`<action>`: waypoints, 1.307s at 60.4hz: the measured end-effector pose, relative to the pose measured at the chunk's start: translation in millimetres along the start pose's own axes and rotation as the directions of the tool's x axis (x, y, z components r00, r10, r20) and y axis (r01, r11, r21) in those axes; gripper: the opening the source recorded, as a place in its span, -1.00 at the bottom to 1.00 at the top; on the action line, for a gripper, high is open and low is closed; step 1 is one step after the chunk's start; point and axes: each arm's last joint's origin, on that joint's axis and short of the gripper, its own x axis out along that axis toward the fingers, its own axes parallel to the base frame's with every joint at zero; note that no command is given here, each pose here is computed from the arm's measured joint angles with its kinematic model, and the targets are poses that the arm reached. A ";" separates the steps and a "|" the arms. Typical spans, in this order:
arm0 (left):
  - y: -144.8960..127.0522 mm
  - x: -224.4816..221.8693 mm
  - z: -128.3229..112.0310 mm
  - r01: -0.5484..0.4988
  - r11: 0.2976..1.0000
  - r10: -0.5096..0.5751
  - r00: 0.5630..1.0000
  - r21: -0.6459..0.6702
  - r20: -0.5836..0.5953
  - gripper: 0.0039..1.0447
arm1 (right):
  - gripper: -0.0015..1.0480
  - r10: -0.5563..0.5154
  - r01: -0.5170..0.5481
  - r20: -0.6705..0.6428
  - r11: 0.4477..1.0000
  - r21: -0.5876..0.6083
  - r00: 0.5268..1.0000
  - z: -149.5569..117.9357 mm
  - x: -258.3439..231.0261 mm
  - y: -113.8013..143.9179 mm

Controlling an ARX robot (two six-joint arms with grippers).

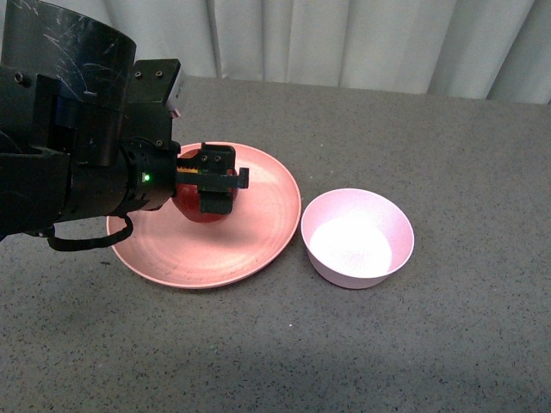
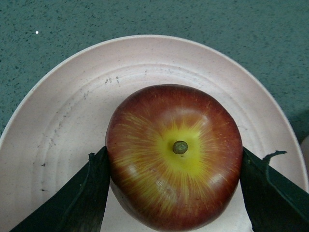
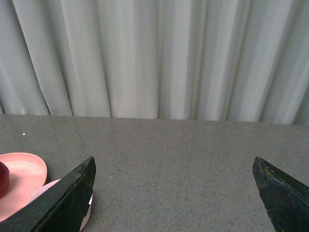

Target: Move apple from plate to bowl

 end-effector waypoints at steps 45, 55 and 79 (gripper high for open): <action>-118.0 -12.5 14.9 0.235 0.965 -0.242 0.969 0.113 0.050 0.28 | 0.82 0.000 0.000 0.000 1.000 0.000 1.000 0.0 0.0 0.0; -120.3 -9.9 5.5 0.224 0.967 -0.231 0.972 0.123 0.041 0.28 | 0.82 0.000 0.000 0.001 1.000 0.000 1.000 0.1 0.0 0.0; -117.0 -1.9 -11.2 0.205 0.971 -0.206 0.979 0.126 -0.008 0.28 | 0.82 0.000 0.000 0.000 1.000 0.000 1.000 0.0 0.0 0.0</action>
